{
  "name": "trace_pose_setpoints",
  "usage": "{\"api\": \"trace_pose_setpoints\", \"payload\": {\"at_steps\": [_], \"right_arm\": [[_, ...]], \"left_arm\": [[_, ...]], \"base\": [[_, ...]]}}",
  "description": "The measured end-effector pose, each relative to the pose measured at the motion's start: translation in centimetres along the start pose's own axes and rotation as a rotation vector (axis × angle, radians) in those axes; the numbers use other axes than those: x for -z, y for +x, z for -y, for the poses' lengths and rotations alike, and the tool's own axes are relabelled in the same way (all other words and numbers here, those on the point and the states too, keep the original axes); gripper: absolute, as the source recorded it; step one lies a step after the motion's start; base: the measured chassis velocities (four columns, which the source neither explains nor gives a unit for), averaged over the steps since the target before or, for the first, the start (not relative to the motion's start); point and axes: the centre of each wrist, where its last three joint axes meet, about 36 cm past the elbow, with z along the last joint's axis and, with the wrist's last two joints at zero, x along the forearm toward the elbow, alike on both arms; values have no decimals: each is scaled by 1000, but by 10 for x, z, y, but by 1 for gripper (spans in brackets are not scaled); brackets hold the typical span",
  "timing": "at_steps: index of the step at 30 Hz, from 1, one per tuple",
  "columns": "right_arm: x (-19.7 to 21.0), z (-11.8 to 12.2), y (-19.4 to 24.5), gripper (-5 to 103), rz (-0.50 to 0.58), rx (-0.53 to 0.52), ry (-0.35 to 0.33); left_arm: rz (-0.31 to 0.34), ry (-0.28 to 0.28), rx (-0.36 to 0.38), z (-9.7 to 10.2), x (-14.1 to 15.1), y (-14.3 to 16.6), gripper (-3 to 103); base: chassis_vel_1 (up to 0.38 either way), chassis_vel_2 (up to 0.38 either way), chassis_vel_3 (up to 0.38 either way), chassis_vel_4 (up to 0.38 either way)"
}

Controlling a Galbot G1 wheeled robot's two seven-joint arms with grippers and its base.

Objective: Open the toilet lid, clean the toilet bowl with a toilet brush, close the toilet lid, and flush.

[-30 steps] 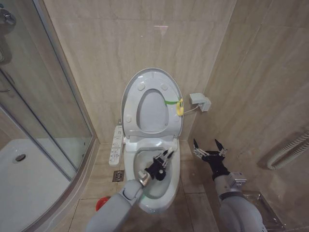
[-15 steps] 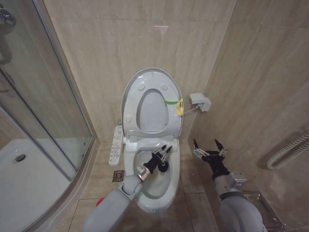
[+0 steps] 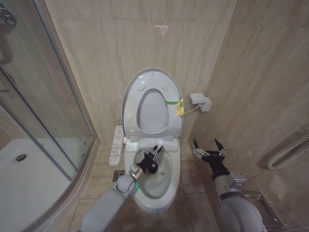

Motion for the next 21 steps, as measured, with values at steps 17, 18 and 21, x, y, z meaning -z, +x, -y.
{"api": "trace_pose_setpoints", "payload": {"at_steps": [17, 18, 21], "right_arm": [[0, 0, 0, 100, 0, 0, 0], [0, 0, 0, 100, 0, 0, 0], [0, 0, 0, 100, 0, 0, 0]], "left_arm": [[-58, 35, 9, 6, -27, 12, 20], [-54, 26, 12, 0, -25, 11, 20], [-32, 10, 1, -3, -16, 5, 20]], "base": [[0, 0, 0, 0], [0, 0, 0, 0], [0, 0, 0, 0]]}}
